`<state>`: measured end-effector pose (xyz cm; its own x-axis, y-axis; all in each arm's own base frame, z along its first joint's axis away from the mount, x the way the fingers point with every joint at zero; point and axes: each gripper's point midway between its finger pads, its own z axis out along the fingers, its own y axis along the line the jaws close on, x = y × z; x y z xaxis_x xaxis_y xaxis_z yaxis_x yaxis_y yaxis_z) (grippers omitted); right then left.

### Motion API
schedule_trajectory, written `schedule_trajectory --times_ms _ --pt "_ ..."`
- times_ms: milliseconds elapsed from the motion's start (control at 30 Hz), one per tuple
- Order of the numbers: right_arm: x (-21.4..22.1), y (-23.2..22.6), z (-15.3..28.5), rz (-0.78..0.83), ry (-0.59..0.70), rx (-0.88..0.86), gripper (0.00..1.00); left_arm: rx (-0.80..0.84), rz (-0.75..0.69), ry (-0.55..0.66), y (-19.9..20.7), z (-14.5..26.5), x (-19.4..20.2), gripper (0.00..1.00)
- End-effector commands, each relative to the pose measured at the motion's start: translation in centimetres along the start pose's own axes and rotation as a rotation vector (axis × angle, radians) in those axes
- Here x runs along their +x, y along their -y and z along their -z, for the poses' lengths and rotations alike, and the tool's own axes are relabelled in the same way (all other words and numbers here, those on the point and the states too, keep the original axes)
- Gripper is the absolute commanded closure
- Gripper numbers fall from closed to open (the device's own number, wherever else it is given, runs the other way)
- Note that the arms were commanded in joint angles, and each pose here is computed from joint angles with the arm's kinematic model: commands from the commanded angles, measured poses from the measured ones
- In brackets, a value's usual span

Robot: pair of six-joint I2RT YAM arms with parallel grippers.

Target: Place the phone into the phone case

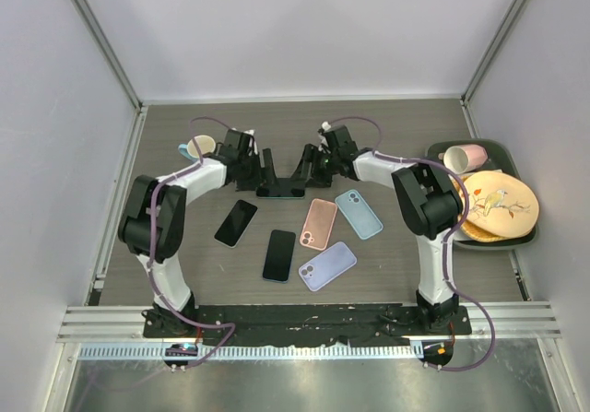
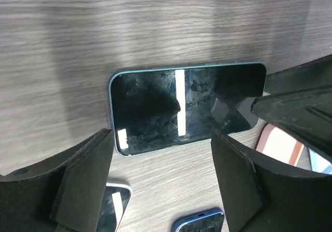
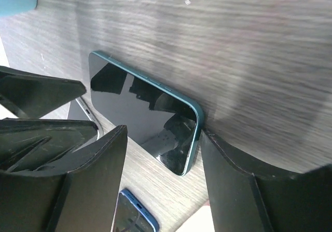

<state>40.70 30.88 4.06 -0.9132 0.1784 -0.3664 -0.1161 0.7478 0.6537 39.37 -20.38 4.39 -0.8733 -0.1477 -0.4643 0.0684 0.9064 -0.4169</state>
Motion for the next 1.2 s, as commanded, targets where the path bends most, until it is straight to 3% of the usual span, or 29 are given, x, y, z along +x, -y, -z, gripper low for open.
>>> schedule_trajectory --times_ms 0,167,300,500,733,1167 --pt "0.8 -2.1 -0.8 0.044 -0.038 -0.028 0.37 -0.190 -0.012 0.144 -2.2 4.2 -2.5 0.19" --pt "1.2 -2.9 -0.8 0.053 -0.039 -0.008 0.37 -0.262 -0.006 0.140 -3.3 6.7 -1.4 0.16" --pt "-0.8 -4.0 1.9 0.099 0.057 0.014 0.33 -0.128 -0.077 0.156 0.2 8.2 -0.7 0.16" --pt "-1.7 -3.4 6.8 0.247 0.111 0.138 0.31 -0.130 -0.202 0.121 3.0 9.1 2.0 0.18" --pt "1.7 0.7 10.0 0.392 0.006 0.269 0.31 -0.015 -0.168 0.132 4.5 9.9 4.1 0.18" --pt "3.2 4.8 8.1 0.509 -0.104 0.384 0.41 0.029 -0.152 0.096 3.2 10.0 7.7 0.18"
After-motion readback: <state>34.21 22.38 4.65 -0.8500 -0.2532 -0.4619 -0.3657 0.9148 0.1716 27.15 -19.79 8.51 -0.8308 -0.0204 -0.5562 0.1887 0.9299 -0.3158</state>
